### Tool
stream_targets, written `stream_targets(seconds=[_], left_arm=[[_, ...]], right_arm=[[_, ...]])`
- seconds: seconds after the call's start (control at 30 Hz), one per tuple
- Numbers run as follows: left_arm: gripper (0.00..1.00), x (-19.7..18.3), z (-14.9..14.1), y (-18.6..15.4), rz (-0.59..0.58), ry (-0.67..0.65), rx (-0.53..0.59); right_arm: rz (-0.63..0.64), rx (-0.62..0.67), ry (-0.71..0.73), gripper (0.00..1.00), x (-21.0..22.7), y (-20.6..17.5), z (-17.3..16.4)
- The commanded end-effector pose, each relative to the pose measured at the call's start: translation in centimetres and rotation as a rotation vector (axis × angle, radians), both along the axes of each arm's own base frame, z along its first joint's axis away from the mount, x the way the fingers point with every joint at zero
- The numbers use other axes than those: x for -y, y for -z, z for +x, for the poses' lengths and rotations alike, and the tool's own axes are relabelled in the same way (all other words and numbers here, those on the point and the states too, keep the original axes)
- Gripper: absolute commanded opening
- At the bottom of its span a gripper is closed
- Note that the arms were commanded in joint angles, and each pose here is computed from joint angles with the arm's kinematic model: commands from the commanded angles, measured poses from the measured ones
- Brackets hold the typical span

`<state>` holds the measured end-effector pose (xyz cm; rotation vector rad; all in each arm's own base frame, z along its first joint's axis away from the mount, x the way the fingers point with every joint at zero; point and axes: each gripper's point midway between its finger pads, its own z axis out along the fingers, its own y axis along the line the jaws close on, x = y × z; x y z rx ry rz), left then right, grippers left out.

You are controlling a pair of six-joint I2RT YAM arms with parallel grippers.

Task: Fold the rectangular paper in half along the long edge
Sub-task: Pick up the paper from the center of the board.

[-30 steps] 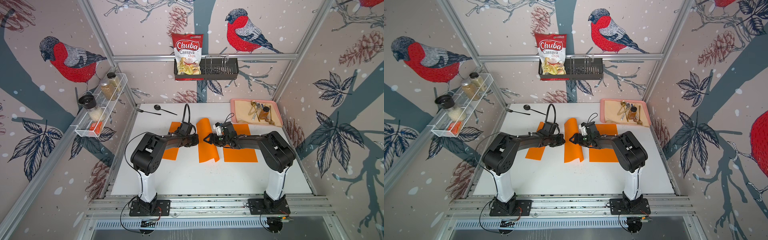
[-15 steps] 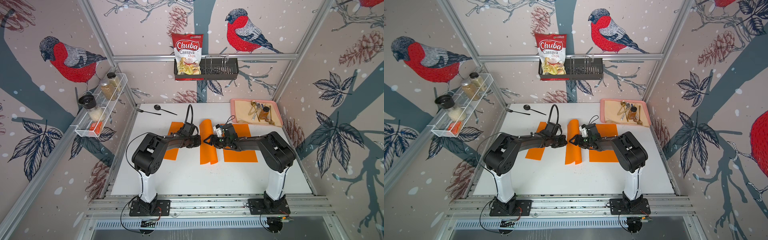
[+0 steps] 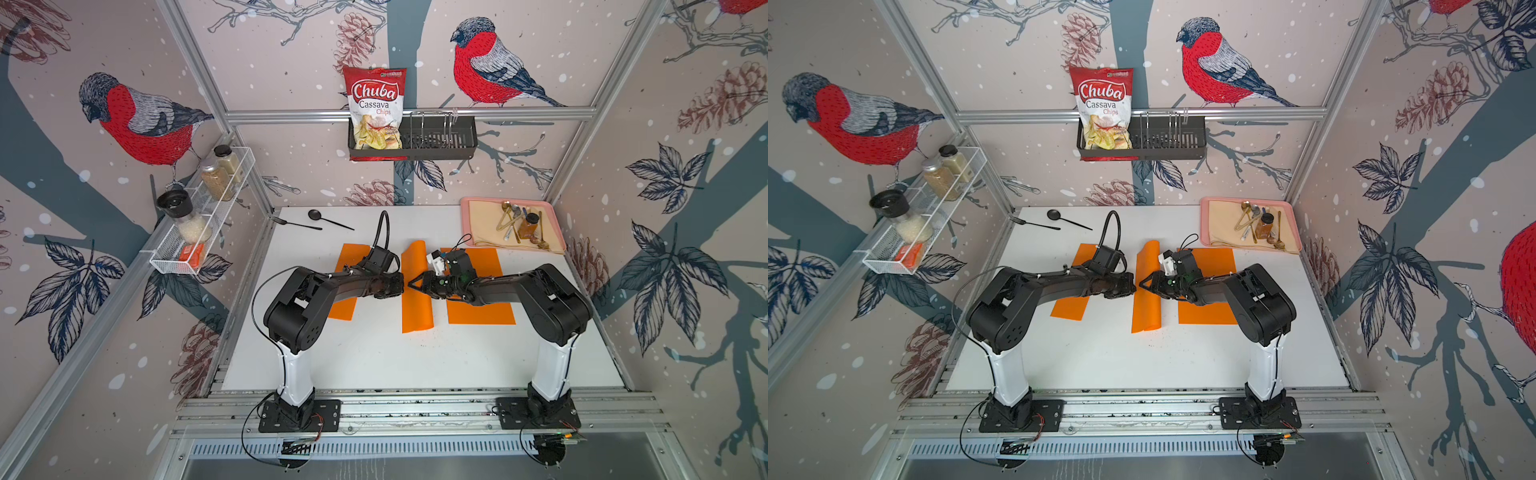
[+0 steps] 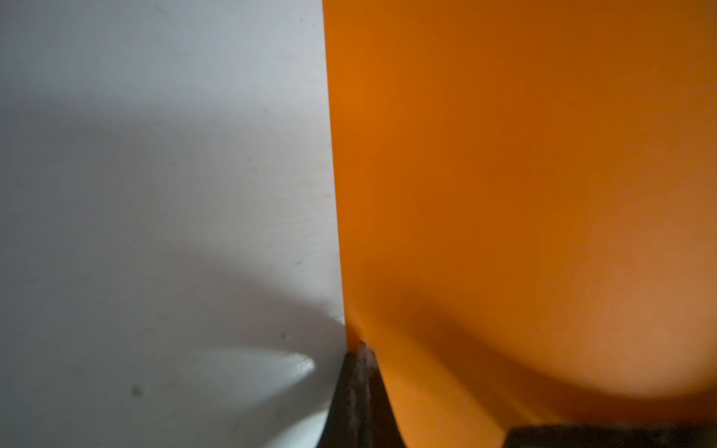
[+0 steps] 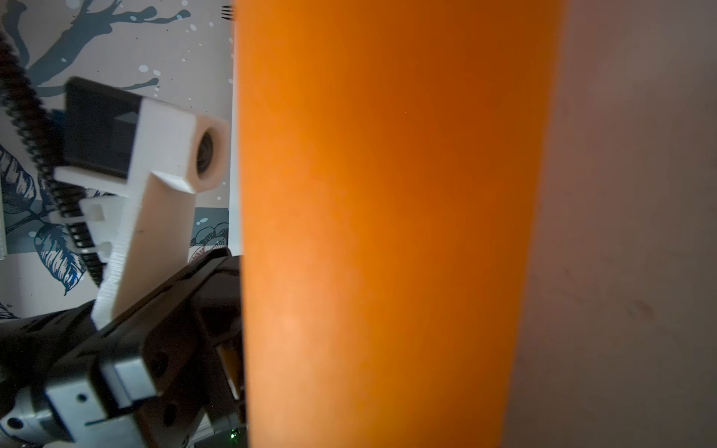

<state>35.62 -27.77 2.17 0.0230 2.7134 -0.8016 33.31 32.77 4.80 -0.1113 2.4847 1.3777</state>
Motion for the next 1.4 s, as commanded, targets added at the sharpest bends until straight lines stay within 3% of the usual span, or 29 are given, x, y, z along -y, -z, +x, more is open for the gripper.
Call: stream_targets(seconds=[0.0,0.33,0.77,0.97,1.17,1.37], left_arm=[[0.00,-0.4,-1.0,0.3,0.032,-0.003,-0.042],[0.00,-0.2,-0.8,-2.4,0.014,-0.006,0.002],[0.07,-1.4,0.6,-9.8,0.013,-0.057,0.142],[0.09,-4.2,1.1,-18.2,-0.068,-0.134,0.314],[0.15,-9.0,-1.0,-27.8,-0.200,-0.230,0.572],[0.18,-8.1,-4.5,-33.4,-0.359,-0.099,0.674]], right_arm=[[0.065,0.032,-0.012,0.41,-0.7,-1.6,0.1],[0.130,0.034,-0.037,0.32,-1.2,-2.9,-0.3],[0.250,0.064,-0.090,0.26,-1.5,-7.5,-1.9],[0.380,0.107,-0.136,0.25,-1.7,-13.2,-3.6],[0.552,0.199,-0.230,0.26,-1.5,-22.6,-6.8],[0.739,0.310,-0.364,0.26,-0.8,-33.3,-11.5]])
